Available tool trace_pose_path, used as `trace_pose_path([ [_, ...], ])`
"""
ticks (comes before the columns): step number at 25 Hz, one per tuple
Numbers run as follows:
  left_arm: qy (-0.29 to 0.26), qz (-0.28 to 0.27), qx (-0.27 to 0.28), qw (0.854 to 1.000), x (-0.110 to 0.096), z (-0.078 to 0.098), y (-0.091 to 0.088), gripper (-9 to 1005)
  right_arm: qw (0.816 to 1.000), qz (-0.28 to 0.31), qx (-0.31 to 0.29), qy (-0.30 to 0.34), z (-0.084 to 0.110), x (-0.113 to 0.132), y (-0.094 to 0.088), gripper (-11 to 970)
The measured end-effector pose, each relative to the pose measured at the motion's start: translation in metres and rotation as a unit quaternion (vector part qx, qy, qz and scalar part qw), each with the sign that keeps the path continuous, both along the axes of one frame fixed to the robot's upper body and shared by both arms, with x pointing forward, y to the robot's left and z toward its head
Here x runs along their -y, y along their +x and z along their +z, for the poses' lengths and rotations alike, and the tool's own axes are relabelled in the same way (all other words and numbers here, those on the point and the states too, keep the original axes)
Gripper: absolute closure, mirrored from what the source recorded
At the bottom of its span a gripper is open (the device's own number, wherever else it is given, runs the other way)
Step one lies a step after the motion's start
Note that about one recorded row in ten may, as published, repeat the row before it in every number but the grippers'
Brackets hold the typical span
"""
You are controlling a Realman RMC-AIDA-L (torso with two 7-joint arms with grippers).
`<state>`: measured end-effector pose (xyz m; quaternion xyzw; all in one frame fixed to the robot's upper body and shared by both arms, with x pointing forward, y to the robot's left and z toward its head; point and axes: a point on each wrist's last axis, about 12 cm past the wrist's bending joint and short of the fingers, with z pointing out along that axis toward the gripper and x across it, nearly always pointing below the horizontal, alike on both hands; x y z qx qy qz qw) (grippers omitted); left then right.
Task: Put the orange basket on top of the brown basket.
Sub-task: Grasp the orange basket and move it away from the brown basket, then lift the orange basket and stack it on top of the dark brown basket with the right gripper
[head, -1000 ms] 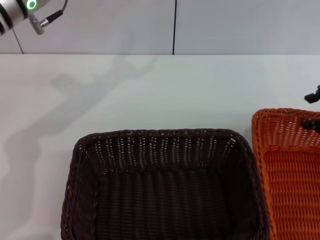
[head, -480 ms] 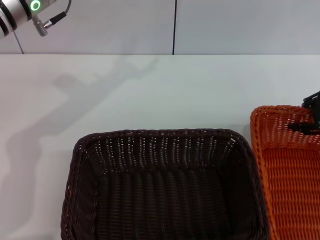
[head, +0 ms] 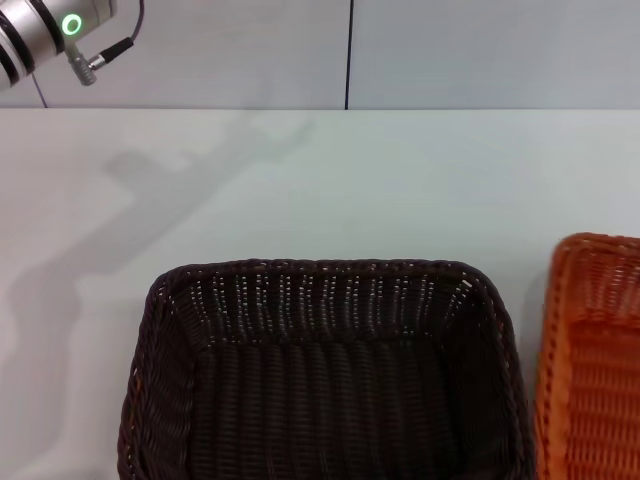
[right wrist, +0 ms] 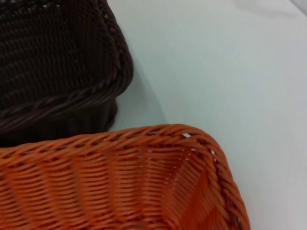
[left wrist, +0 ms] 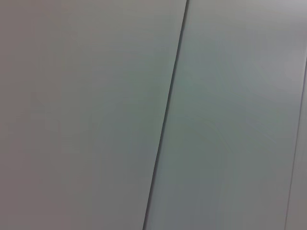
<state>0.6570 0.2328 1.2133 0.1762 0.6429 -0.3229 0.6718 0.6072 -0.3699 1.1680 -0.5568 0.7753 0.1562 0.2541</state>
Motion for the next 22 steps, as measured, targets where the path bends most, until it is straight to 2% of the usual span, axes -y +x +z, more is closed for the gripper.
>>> trace_pose_path([
  [1, 0.0, -0.001, -0.002, 1.0, 0.0, -0.001, 0.0, 167, 1.0, -0.012, -0.02, 0.0, 0.007, 0.011, -0.004, 673],
  [5, 0.0, 0.0, -0.004, 1.0, 0.0, -0.003, 0.0, 167, 0.998, -0.029, -0.057, -0.013, 0.013, 0.027, -0.013, 756],
  [12, -0.003, 0.004, -0.005, 1.0, -0.002, -0.003, 0.0, 167, 0.992, -0.062, -0.111, -0.02, 0.005, 0.045, -0.033, 790],
  [15, -0.003, 0.006, -0.004, 1.0, -0.004, -0.003, 0.0, 167, 0.99, -0.088, -0.108, 0.009, 0.003, 0.056, -0.043, 797],
  [22, -0.006, 0.014, -0.002, 1.0, -0.009, -0.002, 0.001, 167, 0.985, -0.134, -0.052, 0.1, 0.014, 0.082, -0.071, 805],
])
